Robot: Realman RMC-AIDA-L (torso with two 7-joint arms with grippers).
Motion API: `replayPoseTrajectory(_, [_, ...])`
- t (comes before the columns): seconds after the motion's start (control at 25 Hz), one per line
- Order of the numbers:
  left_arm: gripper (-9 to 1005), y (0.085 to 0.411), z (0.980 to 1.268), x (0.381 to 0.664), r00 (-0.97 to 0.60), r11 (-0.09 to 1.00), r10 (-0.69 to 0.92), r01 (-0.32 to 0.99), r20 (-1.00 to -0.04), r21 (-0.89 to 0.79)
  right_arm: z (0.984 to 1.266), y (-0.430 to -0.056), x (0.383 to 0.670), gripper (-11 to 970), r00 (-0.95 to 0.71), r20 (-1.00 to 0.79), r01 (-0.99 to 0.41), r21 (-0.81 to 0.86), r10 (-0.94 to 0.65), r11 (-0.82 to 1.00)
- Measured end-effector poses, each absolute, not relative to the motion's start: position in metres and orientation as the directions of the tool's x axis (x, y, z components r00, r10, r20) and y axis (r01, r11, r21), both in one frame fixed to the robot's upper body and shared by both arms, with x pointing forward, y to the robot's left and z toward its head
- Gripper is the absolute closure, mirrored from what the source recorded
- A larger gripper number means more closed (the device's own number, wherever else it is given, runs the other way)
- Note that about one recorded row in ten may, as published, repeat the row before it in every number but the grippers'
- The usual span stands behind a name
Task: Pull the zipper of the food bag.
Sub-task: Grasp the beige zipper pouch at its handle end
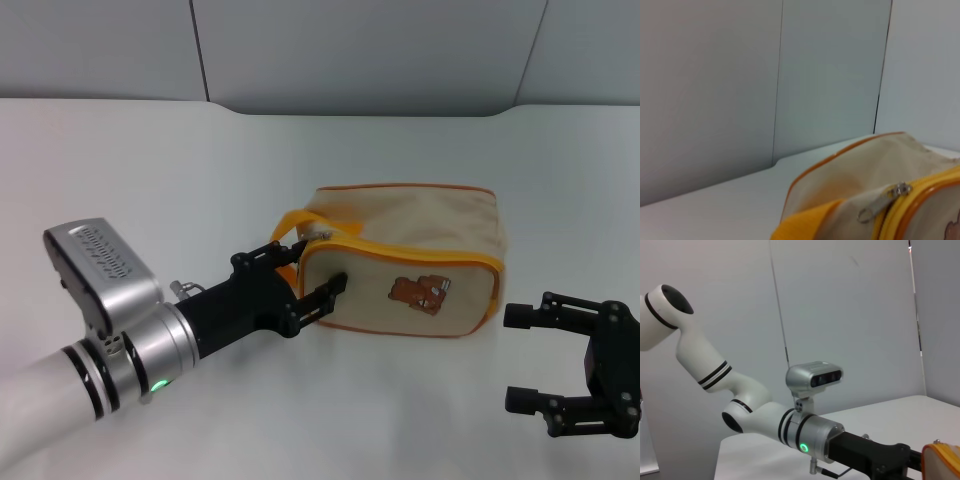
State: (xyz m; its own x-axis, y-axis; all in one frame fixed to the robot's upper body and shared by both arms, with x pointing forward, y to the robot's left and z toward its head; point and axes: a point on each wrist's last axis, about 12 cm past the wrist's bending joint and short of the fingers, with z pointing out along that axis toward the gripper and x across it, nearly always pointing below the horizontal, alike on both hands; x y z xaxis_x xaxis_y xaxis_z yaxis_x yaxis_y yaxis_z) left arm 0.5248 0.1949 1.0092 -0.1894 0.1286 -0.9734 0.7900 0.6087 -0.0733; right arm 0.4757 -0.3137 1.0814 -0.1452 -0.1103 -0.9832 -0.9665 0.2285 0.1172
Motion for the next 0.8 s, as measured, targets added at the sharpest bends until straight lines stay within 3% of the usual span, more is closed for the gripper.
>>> replayPoseTrajectory(0.08, [297,0.1923,1.0093,0.5266,-0.194,0.606,0.137,0.792,-0.971,-0.073,1.0814,-0.3136,0.4757,121,-0.145,-0.983,-0.966,0.117,-0.109,0.228])
replayPoseTrajectory(0.32, [500,0.1893,1.0104,0.5265,-0.183,0.594,0.139,0.801,-0.973,-0.066,1.0827,-0.3134,0.4766,121,-0.136,-0.985,-0.966,0.109,-0.102,0.234])
replayPoseTrajectory(0.8, [747,0.1834,1.014,0.5194,-0.076,0.573,0.136,0.819,-0.988,0.016,1.0839,-0.3128,0.4766,122,-0.124,-0.989,-0.965,0.1,-0.086,0.244])
